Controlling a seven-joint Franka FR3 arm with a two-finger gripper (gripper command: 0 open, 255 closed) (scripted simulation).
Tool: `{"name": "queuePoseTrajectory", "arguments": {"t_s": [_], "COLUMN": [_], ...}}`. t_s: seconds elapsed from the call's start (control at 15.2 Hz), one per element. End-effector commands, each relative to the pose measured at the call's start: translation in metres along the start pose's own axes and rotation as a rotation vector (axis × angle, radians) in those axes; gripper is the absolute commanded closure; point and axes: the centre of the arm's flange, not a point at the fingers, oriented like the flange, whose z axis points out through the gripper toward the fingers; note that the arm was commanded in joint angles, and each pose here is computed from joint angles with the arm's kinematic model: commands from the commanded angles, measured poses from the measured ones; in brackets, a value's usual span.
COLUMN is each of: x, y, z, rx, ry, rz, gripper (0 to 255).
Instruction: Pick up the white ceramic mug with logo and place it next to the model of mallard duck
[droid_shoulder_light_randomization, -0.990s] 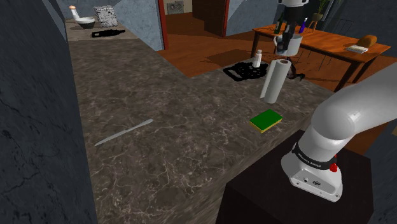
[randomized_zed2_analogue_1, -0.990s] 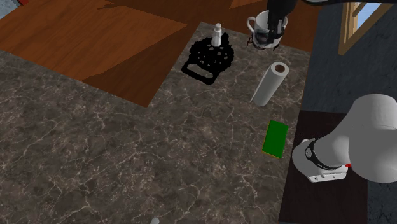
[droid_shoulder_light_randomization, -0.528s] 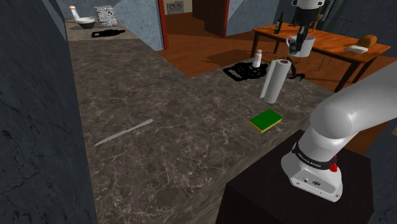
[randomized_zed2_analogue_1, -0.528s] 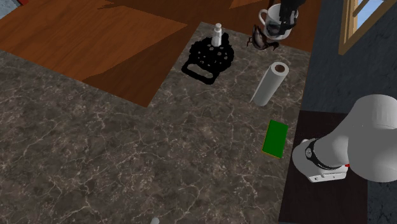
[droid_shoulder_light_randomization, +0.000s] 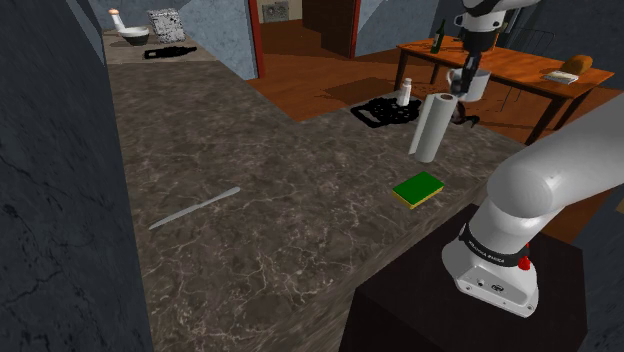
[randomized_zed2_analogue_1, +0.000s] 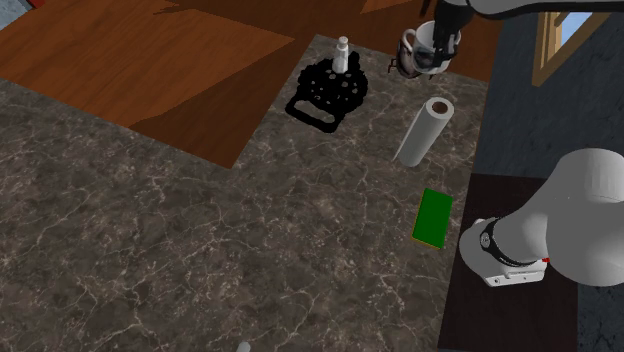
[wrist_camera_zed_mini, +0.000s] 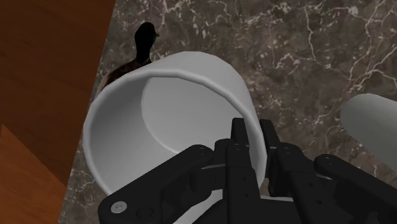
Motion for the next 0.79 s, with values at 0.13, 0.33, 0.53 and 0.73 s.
{"name": "queuePoseTrajectory", "arguments": {"t_s": [0.13, 0.33, 0.53, 0.73], "x": [0.003, 0.005, 0.007, 0.009], "y": [-0.002, -0.003, -0.004, -0.005], "z": [0.021, 0.037, 0.052, 0.068], "rx": [0.000, 0.000, 0.000, 0.000], "ry": [0.001, 0.001, 0.001, 0.001], "rz": [0.000, 0.000, 0.000, 0.000], "gripper": [255, 255, 255, 255]}}
